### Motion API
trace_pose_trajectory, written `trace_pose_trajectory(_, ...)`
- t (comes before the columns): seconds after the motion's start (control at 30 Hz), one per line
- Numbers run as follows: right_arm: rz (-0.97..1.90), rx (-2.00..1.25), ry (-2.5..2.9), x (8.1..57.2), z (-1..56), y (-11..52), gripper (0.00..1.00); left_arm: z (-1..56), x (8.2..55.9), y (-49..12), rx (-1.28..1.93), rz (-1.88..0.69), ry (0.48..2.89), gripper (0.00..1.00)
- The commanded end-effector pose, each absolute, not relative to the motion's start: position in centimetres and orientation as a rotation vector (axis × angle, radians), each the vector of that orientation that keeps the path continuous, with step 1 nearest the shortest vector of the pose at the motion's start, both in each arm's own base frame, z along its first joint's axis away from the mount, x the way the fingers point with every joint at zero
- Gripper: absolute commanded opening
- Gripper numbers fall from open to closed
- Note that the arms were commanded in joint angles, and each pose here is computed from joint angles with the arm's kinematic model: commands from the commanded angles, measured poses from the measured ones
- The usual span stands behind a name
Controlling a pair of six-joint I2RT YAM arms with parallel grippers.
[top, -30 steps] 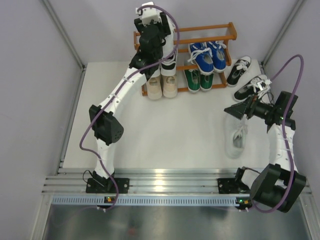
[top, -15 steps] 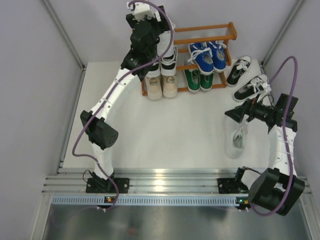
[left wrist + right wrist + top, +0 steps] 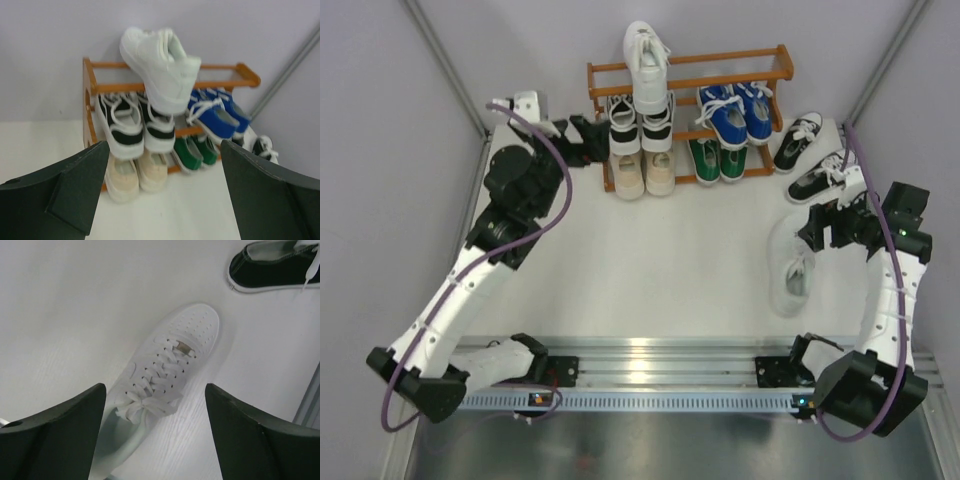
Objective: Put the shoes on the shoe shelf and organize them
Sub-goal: Place the shoe at the shoe shelf, then pick up the shoe at the center of the board.
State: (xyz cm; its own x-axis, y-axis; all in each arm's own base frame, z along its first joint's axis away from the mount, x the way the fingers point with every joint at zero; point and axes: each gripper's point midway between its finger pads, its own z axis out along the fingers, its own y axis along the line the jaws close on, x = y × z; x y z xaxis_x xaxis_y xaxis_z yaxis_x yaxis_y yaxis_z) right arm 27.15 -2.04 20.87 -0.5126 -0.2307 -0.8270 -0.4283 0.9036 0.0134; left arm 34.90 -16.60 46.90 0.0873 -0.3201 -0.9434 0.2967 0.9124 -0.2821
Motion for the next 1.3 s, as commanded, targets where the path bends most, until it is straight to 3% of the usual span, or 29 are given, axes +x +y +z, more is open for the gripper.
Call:
trace_pose_trajectory(0.0, 0.206, -0.533, 2.295, 24.4, 18.6, -3.6, 0.78, 38.2, 30.3, -17.7, 0.047, -0.629, 1.599, 0.98)
trace_pose_trajectory(0.03, 0.222, -0.542, 2.315, 24.1, 18.1, -3.5, 0.75, 33.5, 29.4, -17.6, 0.050, -0.632, 1.691, 0.97)
trace_pose_trajectory(0.23, 0.258, -0.561, 2.435, 22.1, 15.1, -3.0, 0.67, 25.5, 21.7, -17.9, 0.041, -0.919, 1.798, 0.96)
trace_pose_trajectory(0.43, 0.127, -0.526, 2.492, 22.4, 11.8, -4.3, 0.65, 21.8, 19.1, -19.1, 0.012, -1.093, 1.870, 0.95)
trace_pose_trajectory(0.53, 0.074, -0.526, 2.503, 23.4, 10.9, -4.6, 0.59, 21.3, 18.6, -20.5, 0.026, -1.201, 1.882, 0.93)
trace_pose_trajectory(0.63, 0.049, -0.538, 2.503, 24.4, 10.1, -4.4, 0.42, 21.2, 18.4, -22.4, 0.020, -1.326, 1.903, 0.88)
trace_pose_trajectory(0.7, 0.058, -0.541, 2.494, 24.7, 10.1, -4.0, 0.15, 20.6, 18.3, -23.8, 0.046, -1.338, 1.949, 0.88)
trace_pose_trajectory(0.77, 0.090, -0.543, 2.468, 24.9, 10.8, -3.3, 0.00, 21.0, 19.0, -24.8, 0.035, -1.292, 1.931, 0.88)
trace_pose_trajectory(0.97, 0.226, -0.585, 2.280, 24.9, 16.1, -0.1, 0.00, 23.3, 18.2, -32.1, 0.065, -1.271, 1.907, 0.88)
trace_pose_trajectory(1.03, 0.271, -0.580, 2.218, 24.9, 18.0, 1.2, 0.00, 22.4, 18.1, -34.6, 0.084, -1.250, 1.947, 0.85)
trace_pose_trajectory(1.27, 0.435, -0.622, 2.040, 25.0, 22.0, 6.9, 0.00, 27.8, 20.2, -41.9, 0.118, -1.215, 1.792, 0.77)
